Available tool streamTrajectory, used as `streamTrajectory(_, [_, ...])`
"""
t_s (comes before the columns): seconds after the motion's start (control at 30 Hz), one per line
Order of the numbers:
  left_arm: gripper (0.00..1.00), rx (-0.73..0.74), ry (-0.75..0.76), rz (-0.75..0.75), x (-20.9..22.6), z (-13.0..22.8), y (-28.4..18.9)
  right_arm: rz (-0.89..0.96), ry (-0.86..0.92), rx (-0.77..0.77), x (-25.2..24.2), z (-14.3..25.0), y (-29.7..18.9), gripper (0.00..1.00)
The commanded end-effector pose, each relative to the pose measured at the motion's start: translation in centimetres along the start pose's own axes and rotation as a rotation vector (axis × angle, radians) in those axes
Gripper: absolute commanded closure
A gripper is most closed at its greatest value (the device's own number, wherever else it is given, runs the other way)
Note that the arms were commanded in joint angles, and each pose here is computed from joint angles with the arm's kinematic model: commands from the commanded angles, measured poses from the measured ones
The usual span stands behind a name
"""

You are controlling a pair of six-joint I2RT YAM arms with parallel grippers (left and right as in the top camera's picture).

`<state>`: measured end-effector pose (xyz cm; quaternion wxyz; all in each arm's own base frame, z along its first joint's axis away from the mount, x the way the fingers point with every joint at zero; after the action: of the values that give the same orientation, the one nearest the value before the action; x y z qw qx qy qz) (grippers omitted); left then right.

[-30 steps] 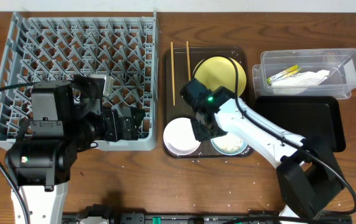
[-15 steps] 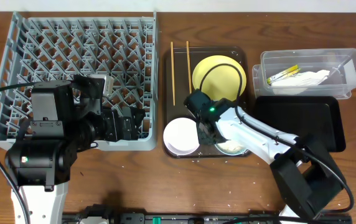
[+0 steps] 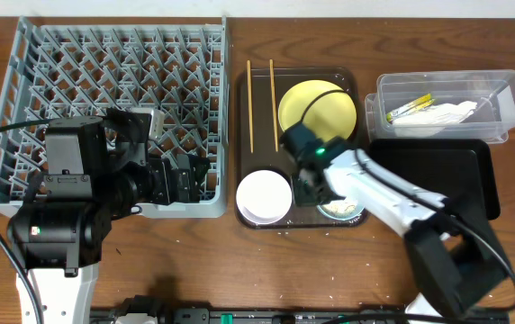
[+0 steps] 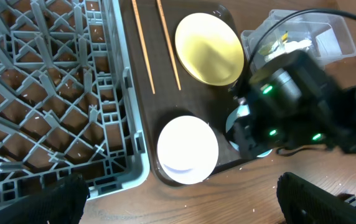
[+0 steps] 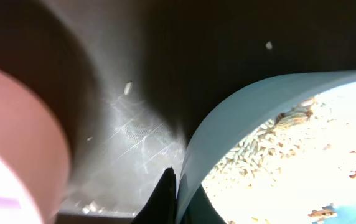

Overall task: Sort waste into correct bins and load items into the dishwasher
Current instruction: 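Tip the light-blue bowl over the black tray to dump rice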

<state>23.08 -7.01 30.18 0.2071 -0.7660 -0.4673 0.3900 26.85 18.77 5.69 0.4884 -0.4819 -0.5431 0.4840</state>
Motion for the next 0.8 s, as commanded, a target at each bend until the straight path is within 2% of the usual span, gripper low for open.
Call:
streamTrajectory(0.0, [0.02, -0.015, 0.028, -0.002, -0.2, -0.4, -0.3, -0.28, -0.056, -0.011, 1.5, -1.1, -3.9, 0.99])
streamTrajectory(0.13, [0.02, -0.015, 0.028, -0.002, -0.2, -0.4, -0.3, -0.531, -0.06, -0.068, 0.0, -2.6, -8.1, 0.99])
streamTrajectory(0.27, [0.02, -0.015, 0.028, -0.002, -0.2, -0.4, -0.3, -0.684, -0.027, -0.137, -3.3, -4.0, -10.8, 0.99])
streamTrajectory(0.53, [0.02, -0.015, 0.028, -0.002, -0.2, -0.4, -0.3, -0.854, 0.132, -0.248, -11.9, -5.5, -11.6, 0.99])
streamTrajectory(0.77, [0.02, -0.015, 0.028, -0.002, -0.2, -0.4, -0.3, -1.117, 0.244, -0.377, -16.3, -5.5, -11.3, 0.99])
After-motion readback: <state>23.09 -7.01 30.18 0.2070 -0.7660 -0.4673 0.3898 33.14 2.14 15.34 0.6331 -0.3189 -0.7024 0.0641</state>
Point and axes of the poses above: each gripper's point midway between its finger pads, its own y axis out along the fingers, its own x axis along the line the jaws close on, z = x × y, the point moved 3 cm from there along -y, back along the fingers, and after that the axes turned 1 degree about y, right-handed, at the moved point
